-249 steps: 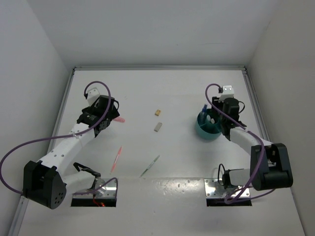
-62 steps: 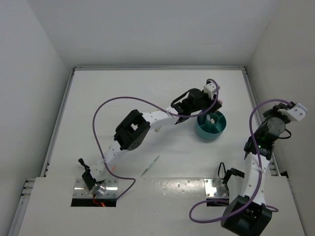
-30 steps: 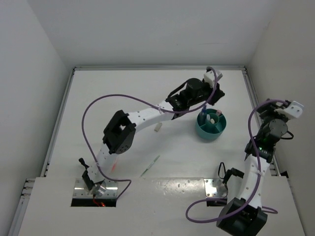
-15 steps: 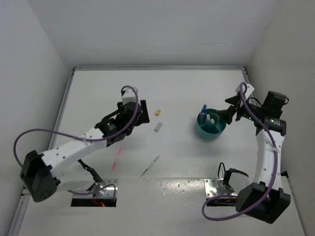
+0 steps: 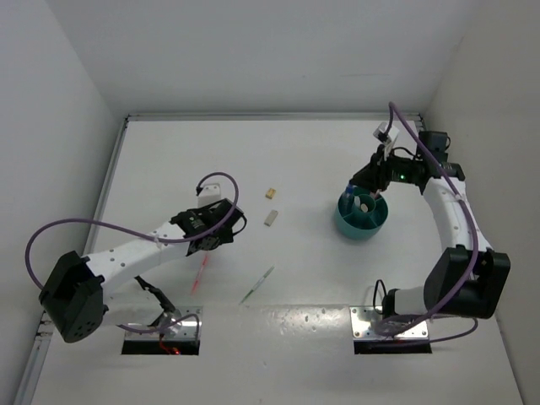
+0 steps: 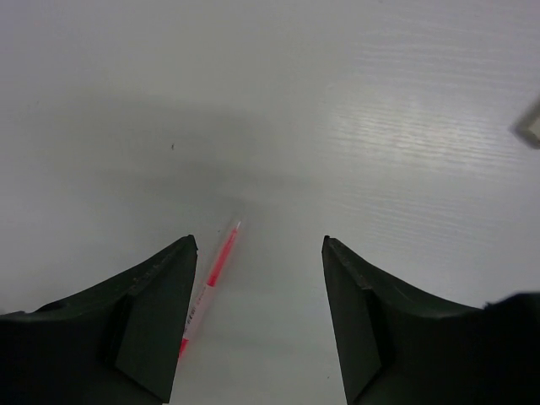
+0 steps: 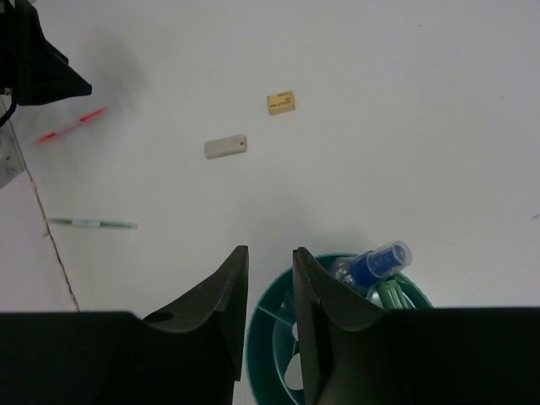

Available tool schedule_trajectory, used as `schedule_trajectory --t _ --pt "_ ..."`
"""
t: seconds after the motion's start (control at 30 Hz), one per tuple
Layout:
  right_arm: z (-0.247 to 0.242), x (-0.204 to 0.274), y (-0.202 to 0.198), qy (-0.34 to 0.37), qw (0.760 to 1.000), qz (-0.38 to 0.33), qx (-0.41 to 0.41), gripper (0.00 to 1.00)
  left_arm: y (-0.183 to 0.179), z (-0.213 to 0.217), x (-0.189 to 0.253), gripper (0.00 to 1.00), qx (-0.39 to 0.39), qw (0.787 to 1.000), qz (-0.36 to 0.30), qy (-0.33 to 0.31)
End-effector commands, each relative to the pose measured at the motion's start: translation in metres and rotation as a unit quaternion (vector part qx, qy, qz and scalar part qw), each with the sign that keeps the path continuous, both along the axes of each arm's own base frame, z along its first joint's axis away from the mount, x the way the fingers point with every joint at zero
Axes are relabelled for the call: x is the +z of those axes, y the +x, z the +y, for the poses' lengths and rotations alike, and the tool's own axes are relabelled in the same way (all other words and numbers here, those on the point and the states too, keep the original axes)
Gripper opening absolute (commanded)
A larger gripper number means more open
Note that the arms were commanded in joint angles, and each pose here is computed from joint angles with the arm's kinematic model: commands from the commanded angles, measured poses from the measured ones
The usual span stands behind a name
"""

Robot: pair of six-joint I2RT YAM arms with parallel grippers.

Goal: Sort the stationery into containers
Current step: Pick up the pen from the corner of the board.

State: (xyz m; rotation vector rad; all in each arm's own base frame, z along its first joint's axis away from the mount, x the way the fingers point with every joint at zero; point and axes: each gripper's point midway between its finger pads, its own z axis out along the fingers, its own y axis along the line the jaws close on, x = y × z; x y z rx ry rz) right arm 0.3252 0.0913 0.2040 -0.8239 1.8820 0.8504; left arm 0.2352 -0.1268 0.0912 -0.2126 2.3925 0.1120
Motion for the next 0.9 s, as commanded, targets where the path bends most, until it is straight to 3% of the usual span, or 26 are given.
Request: schedule_trajectory --t 0.0,0.2,0.33,0.43,0.87 --pt "-0.003 0.016 0.013 -0.003 1.000 -0.020 -0.022 0.29 -0.003 0.015 -0.007 0.67 0.038 0.999 0.017 0.001" --pt "-0.006 0.015 0.015 -0.005 0.998 -0.031 -0.052 0.31 0.005 0.023 -0.032 0.56 0.071 0.995 0.057 -0.041" --pt "-0.013 0.022 0.014 -0.007 0.997 -0.047 -0.062 0.31 -0.008 0.023 -0.054 0.56 0.066 0.989 0.111 -0.066" --pt "-0.015 0.018 0.015 -0.014 0.996 -0.051 -0.069 0.31 -0.008 0.018 -0.055 0.58 0.061 0.988 0.113 -0.085" --pt "-0.014 0.015 0.012 -0.011 0.996 -0.047 -0.071 0.31 -0.034 0.025 -0.082 0.57 0.053 0.983 0.162 -0.068"
